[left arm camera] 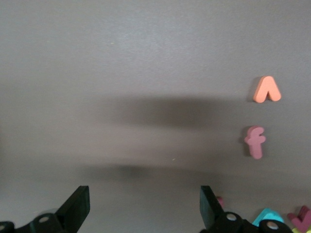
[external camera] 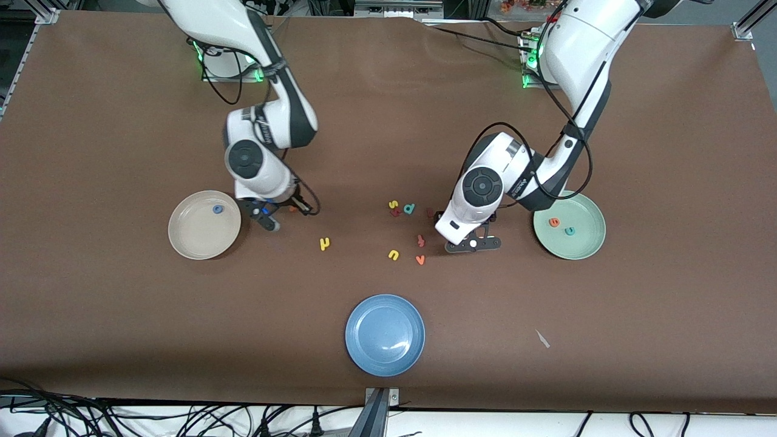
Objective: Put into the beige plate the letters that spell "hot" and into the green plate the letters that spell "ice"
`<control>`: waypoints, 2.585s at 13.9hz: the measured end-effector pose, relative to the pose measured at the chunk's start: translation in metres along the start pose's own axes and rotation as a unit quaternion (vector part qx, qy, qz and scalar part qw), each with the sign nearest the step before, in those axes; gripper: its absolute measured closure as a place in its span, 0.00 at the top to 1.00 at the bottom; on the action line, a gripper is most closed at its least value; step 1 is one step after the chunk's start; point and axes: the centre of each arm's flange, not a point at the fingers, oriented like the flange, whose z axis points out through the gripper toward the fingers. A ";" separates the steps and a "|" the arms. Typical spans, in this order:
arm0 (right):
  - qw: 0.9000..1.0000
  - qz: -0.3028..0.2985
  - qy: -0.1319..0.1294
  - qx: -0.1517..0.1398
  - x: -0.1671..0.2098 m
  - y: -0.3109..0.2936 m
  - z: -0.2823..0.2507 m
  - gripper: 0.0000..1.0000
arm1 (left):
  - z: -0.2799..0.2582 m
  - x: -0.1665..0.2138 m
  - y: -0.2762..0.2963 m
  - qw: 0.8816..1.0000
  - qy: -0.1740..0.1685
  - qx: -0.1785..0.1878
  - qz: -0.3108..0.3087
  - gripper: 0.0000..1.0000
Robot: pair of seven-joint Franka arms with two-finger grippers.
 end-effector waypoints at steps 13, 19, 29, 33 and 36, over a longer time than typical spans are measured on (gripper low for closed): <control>0.986 -0.165 0.002 0.000 0.123 0.174 -0.030 0.36 | 0.036 -0.039 0.058 1.000 0.006 -0.011 -0.029 0.65; 0.989 -0.150 0.014 0.007 0.091 0.095 -0.039 0.97 | 0.050 -0.047 0.064 1.000 -0.002 -0.004 -0.024 0.59; 0.982 -0.188 0.017 0.021 -0.001 -0.077 0.004 1.00 | 0.035 -0.025 0.041 1.000 -0.011 0.009 -0.016 0.07; 0.980 -0.198 0.021 0.009 -0.006 -0.104 0.036 1.00 | -0.018 0.021 -0.046 0.997 -0.051 0.037 0.050 0.07; 0.980 -0.199 0.023 0.005 0.000 -0.107 0.044 1.00 | -0.034 0.039 -0.106 0.991 -0.088 0.052 0.086 0.07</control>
